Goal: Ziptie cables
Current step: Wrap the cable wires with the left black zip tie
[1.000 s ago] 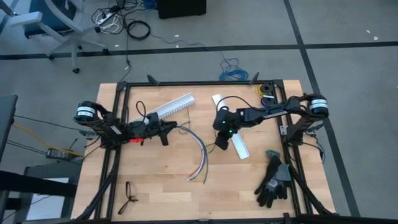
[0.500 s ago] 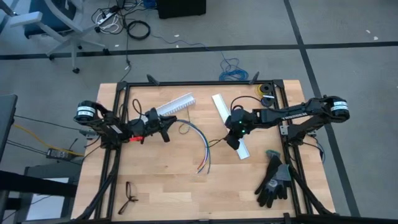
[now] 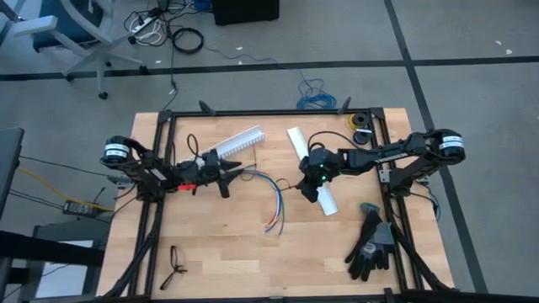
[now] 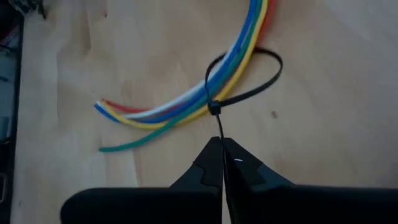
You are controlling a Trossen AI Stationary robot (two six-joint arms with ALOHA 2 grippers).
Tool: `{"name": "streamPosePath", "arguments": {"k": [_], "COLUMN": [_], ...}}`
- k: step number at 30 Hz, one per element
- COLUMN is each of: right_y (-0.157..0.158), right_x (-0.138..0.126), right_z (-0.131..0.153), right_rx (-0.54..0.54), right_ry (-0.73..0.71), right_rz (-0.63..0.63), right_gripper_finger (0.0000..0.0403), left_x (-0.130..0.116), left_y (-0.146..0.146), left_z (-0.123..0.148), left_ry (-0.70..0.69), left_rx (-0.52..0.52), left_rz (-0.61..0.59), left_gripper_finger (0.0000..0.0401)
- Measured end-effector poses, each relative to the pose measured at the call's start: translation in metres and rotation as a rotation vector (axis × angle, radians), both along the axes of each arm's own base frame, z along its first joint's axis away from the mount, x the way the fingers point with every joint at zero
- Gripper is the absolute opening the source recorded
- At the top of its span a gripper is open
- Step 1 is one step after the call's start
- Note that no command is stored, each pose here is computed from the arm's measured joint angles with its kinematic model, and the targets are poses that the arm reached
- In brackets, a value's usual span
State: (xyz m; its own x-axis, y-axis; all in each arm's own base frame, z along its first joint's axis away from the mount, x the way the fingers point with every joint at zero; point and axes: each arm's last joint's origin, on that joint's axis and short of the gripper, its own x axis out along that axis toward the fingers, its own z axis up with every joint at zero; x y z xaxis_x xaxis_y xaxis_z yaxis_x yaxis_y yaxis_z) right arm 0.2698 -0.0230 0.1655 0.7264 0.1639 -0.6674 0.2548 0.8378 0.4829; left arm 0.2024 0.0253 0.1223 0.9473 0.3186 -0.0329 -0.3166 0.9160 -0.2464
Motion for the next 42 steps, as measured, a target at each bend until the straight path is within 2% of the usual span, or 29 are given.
{"name": "streamPosePath", "arguments": {"k": [8, 13, 20, 26, 32, 37, 42], "right_y": [0.001, 0.001, 0.001, 0.0, 0.001, 0.001, 0.001], "right_x": [0.0, 0.001, 0.007, 0.009, 0.009, 0.009, 0.009], "right_z": [0.0, 0.001, 0.007, 0.01, 0.01, 0.01, 0.01], "right_rx": [0.038, 0.041, 0.03, 0.005, 0.014, 0.021, 0.024], "right_ry": [-0.001, -0.018, -0.103, -0.145, -0.144, -0.14, -0.14], "right_rz": [0.017, 0.022, 0.024, 0.027, 0.036, 0.03, 0.027], "right_gripper_finger": [0.0, 0.0, 0.0, 0.0, 0.0, 0.0, 0.0], "left_x": [0.005, 0.031, 0.076, 0.096, 0.099, 0.095, 0.092], "left_y": [0.0, -0.001, 0.002, 0.003, 0.004, 0.004, 0.004], "left_z": [0.01, 0.008, 0.027, 0.036, 0.037, 0.026, 0.018], "left_ry": [-0.071, 0.045, 0.136, 0.241, 0.262, 0.395, 0.517], "left_rx": [0.049, 0.033, 0.094, 0.103, 0.096, 0.117, 0.238], "left_rz": [-0.012, -0.129, -0.188, -0.205, -0.201, -0.203, -0.244], "left_gripper_finger": [0.0166, 0.0167, 0.0167, 0.0167, 0.0168, 0.0168, 0.0168]}}
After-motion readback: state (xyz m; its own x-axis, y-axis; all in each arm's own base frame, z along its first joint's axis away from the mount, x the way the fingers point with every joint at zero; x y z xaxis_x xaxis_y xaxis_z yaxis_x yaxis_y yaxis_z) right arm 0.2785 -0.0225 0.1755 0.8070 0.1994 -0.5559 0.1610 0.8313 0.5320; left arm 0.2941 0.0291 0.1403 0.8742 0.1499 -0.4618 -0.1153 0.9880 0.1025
